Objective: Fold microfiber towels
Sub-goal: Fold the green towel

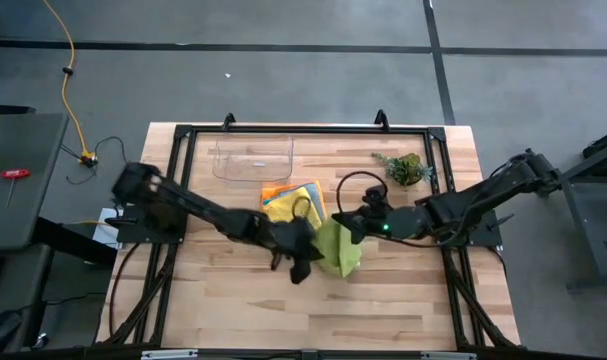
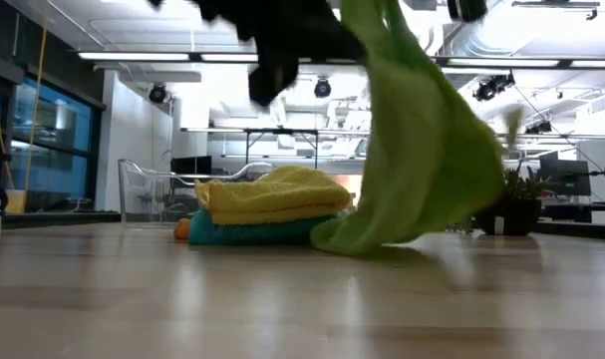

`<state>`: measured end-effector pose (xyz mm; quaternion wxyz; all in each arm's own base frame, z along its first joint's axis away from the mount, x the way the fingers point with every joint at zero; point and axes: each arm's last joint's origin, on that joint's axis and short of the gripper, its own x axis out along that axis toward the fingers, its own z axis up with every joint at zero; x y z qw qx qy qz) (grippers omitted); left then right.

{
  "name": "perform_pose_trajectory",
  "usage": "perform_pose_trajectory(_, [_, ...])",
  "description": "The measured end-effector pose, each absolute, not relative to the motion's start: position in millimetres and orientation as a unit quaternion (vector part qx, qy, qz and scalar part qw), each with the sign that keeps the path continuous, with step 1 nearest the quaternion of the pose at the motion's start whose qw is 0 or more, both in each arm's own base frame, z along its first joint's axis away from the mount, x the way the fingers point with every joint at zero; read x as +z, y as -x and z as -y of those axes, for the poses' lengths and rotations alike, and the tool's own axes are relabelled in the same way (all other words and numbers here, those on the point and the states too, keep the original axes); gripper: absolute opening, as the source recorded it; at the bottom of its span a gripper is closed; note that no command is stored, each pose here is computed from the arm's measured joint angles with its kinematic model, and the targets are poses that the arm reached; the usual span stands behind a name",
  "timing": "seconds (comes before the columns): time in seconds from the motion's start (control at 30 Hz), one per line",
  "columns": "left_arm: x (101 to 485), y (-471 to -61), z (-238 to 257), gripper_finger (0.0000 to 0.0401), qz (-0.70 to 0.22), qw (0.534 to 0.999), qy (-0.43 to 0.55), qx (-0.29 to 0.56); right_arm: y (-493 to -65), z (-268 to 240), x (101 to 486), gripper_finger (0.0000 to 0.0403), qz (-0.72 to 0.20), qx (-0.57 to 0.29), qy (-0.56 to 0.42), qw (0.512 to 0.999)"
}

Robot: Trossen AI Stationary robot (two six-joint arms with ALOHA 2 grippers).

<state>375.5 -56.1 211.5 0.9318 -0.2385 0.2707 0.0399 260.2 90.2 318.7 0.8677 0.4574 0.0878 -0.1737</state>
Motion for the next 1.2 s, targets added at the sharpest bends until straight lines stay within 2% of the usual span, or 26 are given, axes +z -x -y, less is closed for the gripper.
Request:
perform_pose_trajectory(0.2, [280.4,-332.2,33.9,0.0001,-0.250,0.949,0.191,0.016,-257.5,-91.2,353.4,0.0000,-0.135,-0.137,-0.374,0.907])
perform_pose_trajectory(0.4, [319.2,-286.2,23.4,0.0001,-0.256,0.956,0.143,-0.010,-251.5,-91.4,375.4,0.0000,-0.185,-0.091,-0.305,0.930])
perform_pose_trajectory(0.57, [335.6,-250.3,24.5,0.0000,-0.284,0.948,0.134,-0.053,-250.1,-93.5,383.1,0.0000,-0.203,-0.039,-0.259,0.944])
perform_pose_trajectory(0.77, [353.7,-212.8,24.9,0.0000,-0.283,0.944,0.142,-0.090,-251.6,-94.0,385.6,0.0000,-0.208,0.001,-0.257,0.944])
perform_pose_trajectory(1.0, [370.4,-184.0,22.4,0.0000,-0.247,0.952,0.146,-0.109,-260.4,-88.3,385.1,0.0000,-0.200,0.005,-0.272,0.941])
perform_pose_trajectory(1.2, [366.1,-172.3,23.7,0.0000,-0.287,0.935,0.156,-0.135,-260.5,-87.3,382.9,0.0001,-0.209,0.002,-0.270,0.940])
